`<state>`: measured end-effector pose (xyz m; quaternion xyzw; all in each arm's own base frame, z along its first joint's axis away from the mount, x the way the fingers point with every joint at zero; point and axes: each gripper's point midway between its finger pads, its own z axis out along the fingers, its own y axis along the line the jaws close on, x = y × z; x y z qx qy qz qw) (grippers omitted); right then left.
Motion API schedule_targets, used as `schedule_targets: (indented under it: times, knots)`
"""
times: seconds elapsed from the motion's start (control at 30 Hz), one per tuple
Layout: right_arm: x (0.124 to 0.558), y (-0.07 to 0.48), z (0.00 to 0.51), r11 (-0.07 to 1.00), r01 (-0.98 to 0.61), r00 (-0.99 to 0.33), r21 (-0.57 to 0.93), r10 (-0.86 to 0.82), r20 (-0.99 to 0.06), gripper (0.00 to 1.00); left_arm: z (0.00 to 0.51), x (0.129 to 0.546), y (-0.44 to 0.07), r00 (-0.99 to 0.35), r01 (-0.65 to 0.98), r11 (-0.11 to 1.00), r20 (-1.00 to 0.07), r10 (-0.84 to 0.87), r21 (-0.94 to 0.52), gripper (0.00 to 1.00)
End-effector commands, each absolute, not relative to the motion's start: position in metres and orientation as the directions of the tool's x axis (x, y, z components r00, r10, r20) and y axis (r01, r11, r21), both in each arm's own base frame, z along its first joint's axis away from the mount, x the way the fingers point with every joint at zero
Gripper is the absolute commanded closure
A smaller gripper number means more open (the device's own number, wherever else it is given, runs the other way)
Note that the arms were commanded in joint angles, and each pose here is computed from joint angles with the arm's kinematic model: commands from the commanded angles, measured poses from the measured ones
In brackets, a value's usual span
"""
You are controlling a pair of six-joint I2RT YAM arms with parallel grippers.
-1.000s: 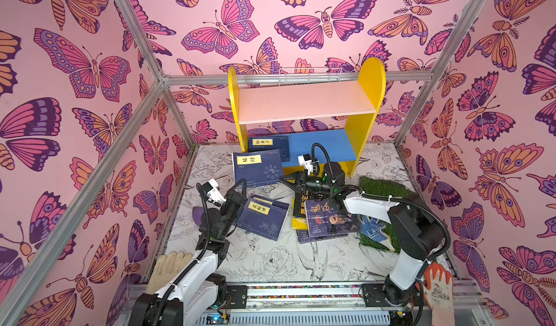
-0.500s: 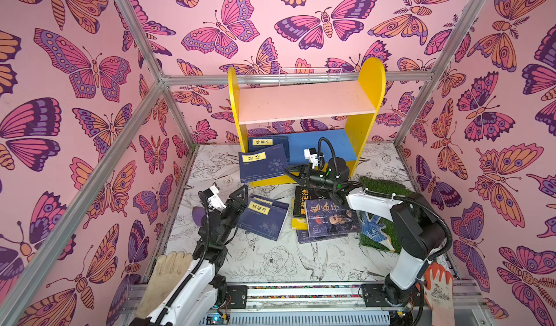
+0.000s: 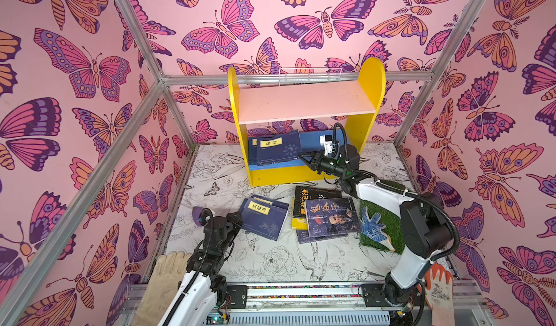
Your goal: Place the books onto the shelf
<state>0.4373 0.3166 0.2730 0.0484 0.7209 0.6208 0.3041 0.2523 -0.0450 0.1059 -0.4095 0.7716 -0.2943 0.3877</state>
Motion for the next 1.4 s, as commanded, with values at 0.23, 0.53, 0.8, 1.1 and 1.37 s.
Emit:
schedule_targets:
  times: [0.23,0.53,0.8,1.1,1.37]
  knots:
    - [0.499,0.344,0.288,0.22,-0.376,-0.747,0.9,0.503,-0.435,1.0,0.094,0.244,-0.041,-0.382,-0.443,0.512,-0.362,-0.85,-0.736,0.41]
    - [0.499,0.374,0.248,0.259,-0.324,-0.796,0.91,0.446,-0.41,1.0,0.087,0.241,-0.043,-0.394,-0.451,0.51,-0.35,-0.85,-0.732,0.4]
    - [0.495,0.381,0.222,0.307,-0.285,-0.809,0.908,0.431,-0.4,1.0,0.084,0.24,-0.043,-0.399,-0.457,0.512,-0.347,-0.849,-0.727,0.4]
    - [0.486,0.378,0.207,0.344,-0.252,-0.831,0.905,0.402,-0.384,1.0,0.081,0.24,-0.043,-0.405,-0.469,0.511,-0.339,-0.849,-0.72,0.39]
    - [0.481,0.375,0.201,0.349,-0.239,-0.838,0.906,0.397,-0.374,1.0,0.081,0.24,-0.043,-0.405,-0.47,0.51,-0.337,-0.85,-0.72,0.39]
